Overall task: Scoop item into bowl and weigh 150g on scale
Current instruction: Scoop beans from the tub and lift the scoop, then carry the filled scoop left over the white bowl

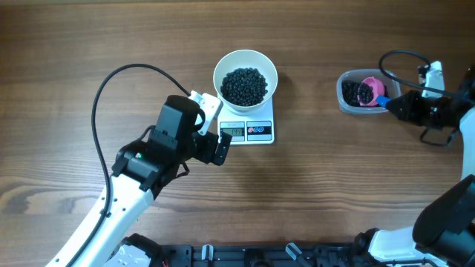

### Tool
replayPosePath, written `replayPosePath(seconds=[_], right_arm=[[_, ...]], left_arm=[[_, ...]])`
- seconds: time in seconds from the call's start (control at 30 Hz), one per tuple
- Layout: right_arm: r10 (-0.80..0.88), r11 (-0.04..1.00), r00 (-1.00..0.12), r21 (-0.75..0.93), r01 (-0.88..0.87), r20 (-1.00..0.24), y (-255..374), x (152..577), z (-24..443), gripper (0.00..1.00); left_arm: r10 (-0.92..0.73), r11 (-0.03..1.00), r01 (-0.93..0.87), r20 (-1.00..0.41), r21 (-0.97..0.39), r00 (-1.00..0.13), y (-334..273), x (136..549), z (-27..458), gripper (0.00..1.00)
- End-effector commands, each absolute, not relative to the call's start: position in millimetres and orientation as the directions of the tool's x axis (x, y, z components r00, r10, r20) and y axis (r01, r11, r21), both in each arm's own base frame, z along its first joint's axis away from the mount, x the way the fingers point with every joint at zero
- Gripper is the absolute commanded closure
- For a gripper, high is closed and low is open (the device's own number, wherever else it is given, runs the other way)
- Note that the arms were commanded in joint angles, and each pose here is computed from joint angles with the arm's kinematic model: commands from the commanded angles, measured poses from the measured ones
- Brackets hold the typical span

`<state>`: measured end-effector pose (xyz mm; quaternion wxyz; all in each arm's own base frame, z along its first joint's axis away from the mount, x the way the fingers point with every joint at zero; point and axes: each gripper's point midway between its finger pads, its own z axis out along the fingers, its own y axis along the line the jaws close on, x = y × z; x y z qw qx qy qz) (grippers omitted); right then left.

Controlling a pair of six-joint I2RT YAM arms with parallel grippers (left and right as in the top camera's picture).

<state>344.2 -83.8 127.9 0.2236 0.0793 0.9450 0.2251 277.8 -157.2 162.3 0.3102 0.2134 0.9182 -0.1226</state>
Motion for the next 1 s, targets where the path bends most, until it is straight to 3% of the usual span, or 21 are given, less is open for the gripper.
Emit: replayPosePath(seconds=[0.0,0.2,0.53,0.67,0.8,0.97], right_arm=[[0.323,0.83,-0.859,0.556,0.055,-0.397,-77.4,350.3,143.3,0.96],[0.436,0.755,-0.815,0.648,0.101,-0.381,-81.4,358.2,156.5,0.96],[0.496,0.578,-0.787,0.816,-0.016,-0.367,-61.2,362.3,193.2,0.96],[0.568,0.478,-0.779,0.877,0.051,-0.264,-57.2,366.5,201.7,0.96],[0.511,0.413,-0.81,0.909,-0.062,-0.287,-28.0,371.1,219.6,0.96],[0.369,0.419,-0.857,0.887,-0.191,-0.359,30.0,382.1,225.3,0.96]], left_arm=[[0.328,0.867,0.49,-0.634,-0.092,-0.7,-159.3,276.9,166.4,0.0],[0.328,0.867,0.49,-0.634,-0.091,-0.7,-159.3,277.0,166.4,0.0],[0.328,0.867,0.49,-0.634,-0.092,-0.7,-159.3,276.9,166.4,0.0],[0.328,0.867,0.49,-0.634,-0.092,-0.7,-159.3,276.9,166.4,0.0],[0.328,0.867,0.49,-0.634,-0.092,-0.7,-159.3,276.9,166.4,0.0],[0.328,0.867,0.49,-0.634,-0.092,-0.7,-159.3,276.9,166.4,0.0]])
